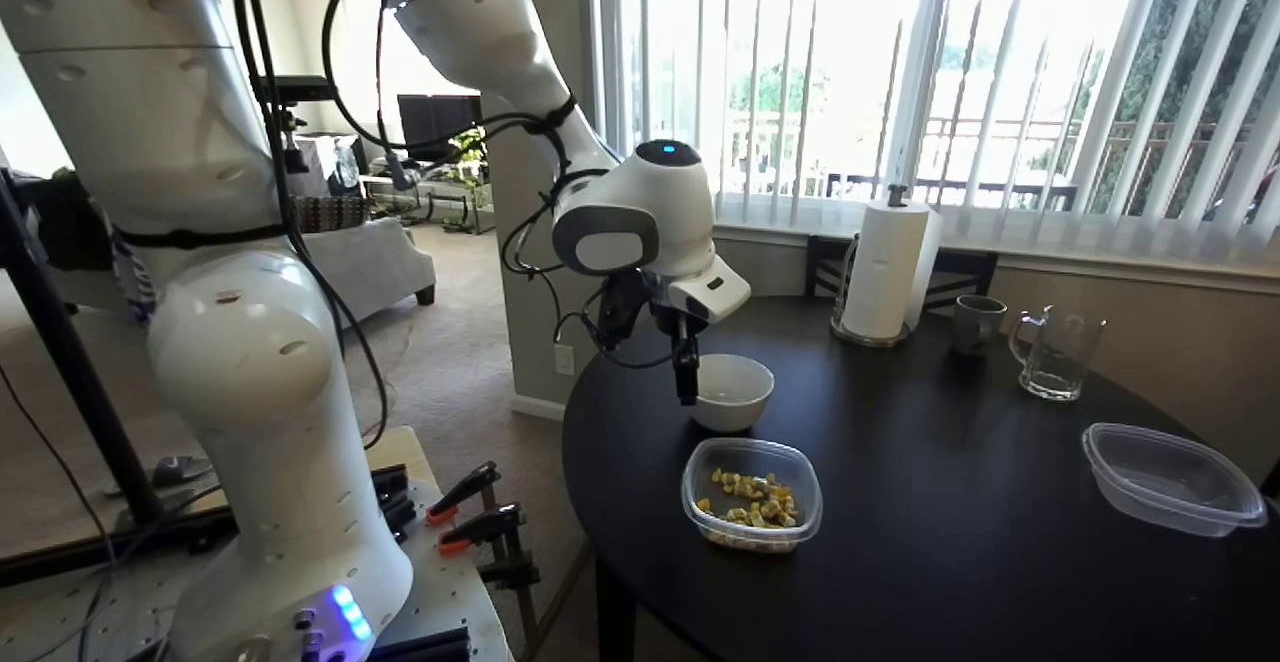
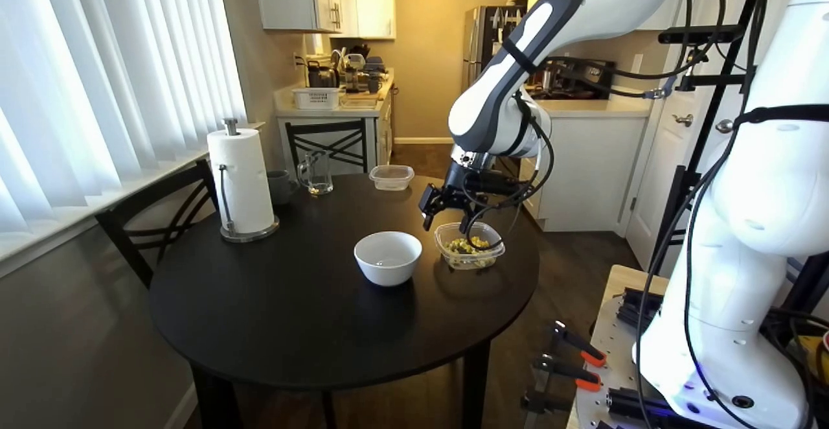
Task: Pour the contents of the lunchbox into the bowl
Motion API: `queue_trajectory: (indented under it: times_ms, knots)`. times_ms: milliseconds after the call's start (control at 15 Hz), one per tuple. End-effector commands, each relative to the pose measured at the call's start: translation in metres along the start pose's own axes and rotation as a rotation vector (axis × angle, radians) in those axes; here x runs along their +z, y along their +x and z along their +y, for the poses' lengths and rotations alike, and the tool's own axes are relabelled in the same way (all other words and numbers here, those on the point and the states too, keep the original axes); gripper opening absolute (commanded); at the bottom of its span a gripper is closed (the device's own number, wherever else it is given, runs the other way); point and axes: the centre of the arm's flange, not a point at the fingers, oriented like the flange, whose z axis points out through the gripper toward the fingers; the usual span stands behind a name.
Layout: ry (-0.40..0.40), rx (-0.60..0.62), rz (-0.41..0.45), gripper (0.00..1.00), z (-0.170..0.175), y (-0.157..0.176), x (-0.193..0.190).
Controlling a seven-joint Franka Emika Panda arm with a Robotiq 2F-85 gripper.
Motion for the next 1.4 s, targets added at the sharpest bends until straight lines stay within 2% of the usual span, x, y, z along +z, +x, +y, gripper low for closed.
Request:
queue_trajectory:
  times_ms: [0, 267, 533, 933, 1333]
  knots:
    - [0.000, 0.002, 0.000, 1.00, 0.001, 0.000, 0.000]
    - [-0.001, 0.008, 0.002, 1.00, 0.003, 0.002, 0.000]
    - [-0.002, 0.157, 0.054, 1.00, 0.010, 0.038, 0.007]
    - [-0.085, 0.331, 0.074, 1.00, 0.025, 0.089, 0.046]
    - [-0.151, 0.418, 0.076, 1.00, 0.028, 0.117, 0.079]
